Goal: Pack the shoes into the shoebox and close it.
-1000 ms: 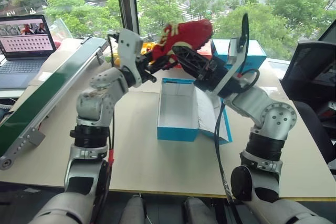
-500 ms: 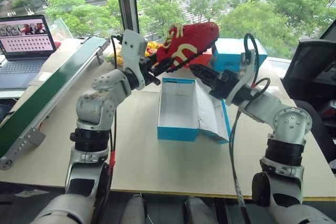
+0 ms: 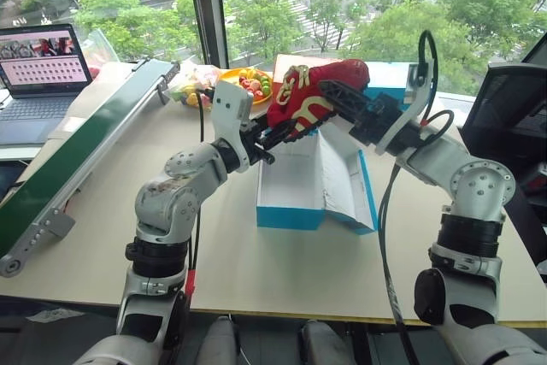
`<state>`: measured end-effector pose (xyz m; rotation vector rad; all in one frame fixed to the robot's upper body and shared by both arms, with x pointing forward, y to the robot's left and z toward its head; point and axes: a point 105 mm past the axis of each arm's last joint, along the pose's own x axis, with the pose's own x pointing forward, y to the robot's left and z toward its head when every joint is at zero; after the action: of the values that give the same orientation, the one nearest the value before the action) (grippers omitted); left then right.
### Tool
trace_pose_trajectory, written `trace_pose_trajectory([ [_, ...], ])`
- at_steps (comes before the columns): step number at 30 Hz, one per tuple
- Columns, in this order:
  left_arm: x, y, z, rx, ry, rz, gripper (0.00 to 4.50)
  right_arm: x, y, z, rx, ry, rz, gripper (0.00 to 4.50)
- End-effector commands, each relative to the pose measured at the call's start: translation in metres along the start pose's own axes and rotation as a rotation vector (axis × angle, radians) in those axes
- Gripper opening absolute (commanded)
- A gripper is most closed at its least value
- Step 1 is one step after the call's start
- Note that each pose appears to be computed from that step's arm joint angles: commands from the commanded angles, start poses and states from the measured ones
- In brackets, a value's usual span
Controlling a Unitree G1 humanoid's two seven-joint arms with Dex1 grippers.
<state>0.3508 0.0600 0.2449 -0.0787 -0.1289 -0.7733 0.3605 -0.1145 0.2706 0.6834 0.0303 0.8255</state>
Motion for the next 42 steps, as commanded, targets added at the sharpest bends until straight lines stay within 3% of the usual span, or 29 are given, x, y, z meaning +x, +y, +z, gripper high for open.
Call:
trace_pose_trajectory([
  [1,-0.002,-0.001,0.018,0.043,-0.052,0.005,1.63,0.001,0.016,0.018,-0.038,-0.064,0.054,2.14],
  [4,-0.003,0.002,0.019,0.046,-0.057,0.018,1.63,0.004,0.015,0.019,-0.062,-0.052,0.037,1.04],
  [8,-0.009,0.005,0.016,0.034,-0.052,0.036,3.20,0.012,0.015,0.021,-0.086,-0.034,0.020,0.36],
  [12,-0.038,0.023,0.014,0.164,0.012,0.019,4.44,0.020,0.007,0.024,-0.169,0.004,-0.048,0.29],
  [17,-0.097,0.039,-0.004,0.298,0.202,-0.083,4.44,0.031,-0.016,0.003,-0.436,0.185,-0.220,0.29],
  [21,-0.117,0.050,-0.005,0.299,0.255,-0.076,4.44,0.038,-0.026,-0.021,-0.485,0.301,-0.254,0.29],
  [25,-0.118,0.054,-0.006,0.319,0.256,-0.039,4.44,0.033,-0.044,-0.044,-0.524,0.436,-0.309,0.29],
  [37,-0.120,0.019,-0.042,0.197,0.221,-0.023,4.44,-0.022,-0.059,-0.068,-0.495,0.693,-0.437,0.29],
  [42,-0.122,0.016,-0.045,0.179,0.211,0.001,4.44,-0.039,-0.067,-0.082,-0.493,0.774,-0.478,0.29],
])
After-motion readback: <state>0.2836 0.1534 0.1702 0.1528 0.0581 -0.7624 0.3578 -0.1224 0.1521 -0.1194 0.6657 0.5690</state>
